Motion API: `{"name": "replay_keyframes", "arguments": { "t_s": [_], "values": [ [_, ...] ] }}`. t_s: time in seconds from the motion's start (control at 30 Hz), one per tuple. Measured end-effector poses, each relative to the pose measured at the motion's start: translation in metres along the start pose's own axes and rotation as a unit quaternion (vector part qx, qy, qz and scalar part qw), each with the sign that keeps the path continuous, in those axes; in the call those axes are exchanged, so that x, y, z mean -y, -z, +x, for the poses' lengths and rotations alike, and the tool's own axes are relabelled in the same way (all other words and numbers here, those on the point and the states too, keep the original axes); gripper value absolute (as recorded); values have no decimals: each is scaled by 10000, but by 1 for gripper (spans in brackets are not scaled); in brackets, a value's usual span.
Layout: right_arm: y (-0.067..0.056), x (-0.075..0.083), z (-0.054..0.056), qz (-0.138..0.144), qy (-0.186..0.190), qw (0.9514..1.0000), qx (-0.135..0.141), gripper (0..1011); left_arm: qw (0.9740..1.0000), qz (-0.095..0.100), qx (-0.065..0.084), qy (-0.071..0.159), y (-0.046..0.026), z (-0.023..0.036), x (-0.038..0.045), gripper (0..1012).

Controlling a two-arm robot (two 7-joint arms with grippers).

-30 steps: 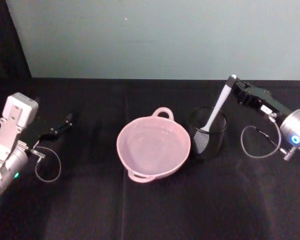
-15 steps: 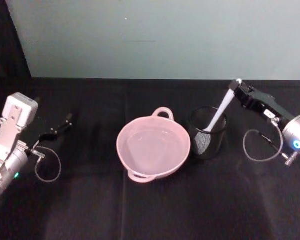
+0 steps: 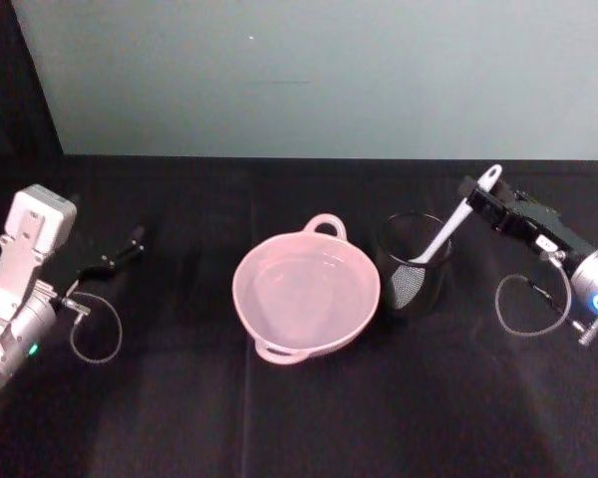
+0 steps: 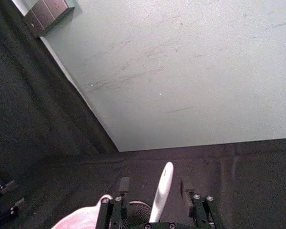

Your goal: Use the one hand to pick up the spoon and stir the clear water in the bowl.

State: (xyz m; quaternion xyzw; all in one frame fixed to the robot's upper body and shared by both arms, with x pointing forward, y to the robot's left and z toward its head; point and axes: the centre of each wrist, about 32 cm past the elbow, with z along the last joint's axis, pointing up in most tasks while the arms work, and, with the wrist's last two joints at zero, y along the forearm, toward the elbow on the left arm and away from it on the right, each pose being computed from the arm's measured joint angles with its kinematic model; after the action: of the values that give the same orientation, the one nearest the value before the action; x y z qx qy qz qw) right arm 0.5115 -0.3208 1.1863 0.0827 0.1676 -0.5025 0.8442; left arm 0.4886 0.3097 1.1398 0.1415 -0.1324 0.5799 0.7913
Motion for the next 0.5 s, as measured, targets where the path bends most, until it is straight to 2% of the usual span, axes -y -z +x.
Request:
{"name": "replay_keyframes", "arguments": {
  "t_s": [0.17, 0.37, 0.5],
  "values": [
    [9, 42, -23, -56, 11, 10000, 30, 812, 10000, 0, 0, 0, 0, 0, 0, 1011],
    [-65, 209, -122, -214, -3, 9995, 253, 978, 10000, 0, 0, 0, 0, 0, 0, 1011],
    [-118, 380, -194, -316, 49, 9985, 437, 1002, 10000, 0, 0, 0, 0, 0, 0, 1011]
  ]
}}
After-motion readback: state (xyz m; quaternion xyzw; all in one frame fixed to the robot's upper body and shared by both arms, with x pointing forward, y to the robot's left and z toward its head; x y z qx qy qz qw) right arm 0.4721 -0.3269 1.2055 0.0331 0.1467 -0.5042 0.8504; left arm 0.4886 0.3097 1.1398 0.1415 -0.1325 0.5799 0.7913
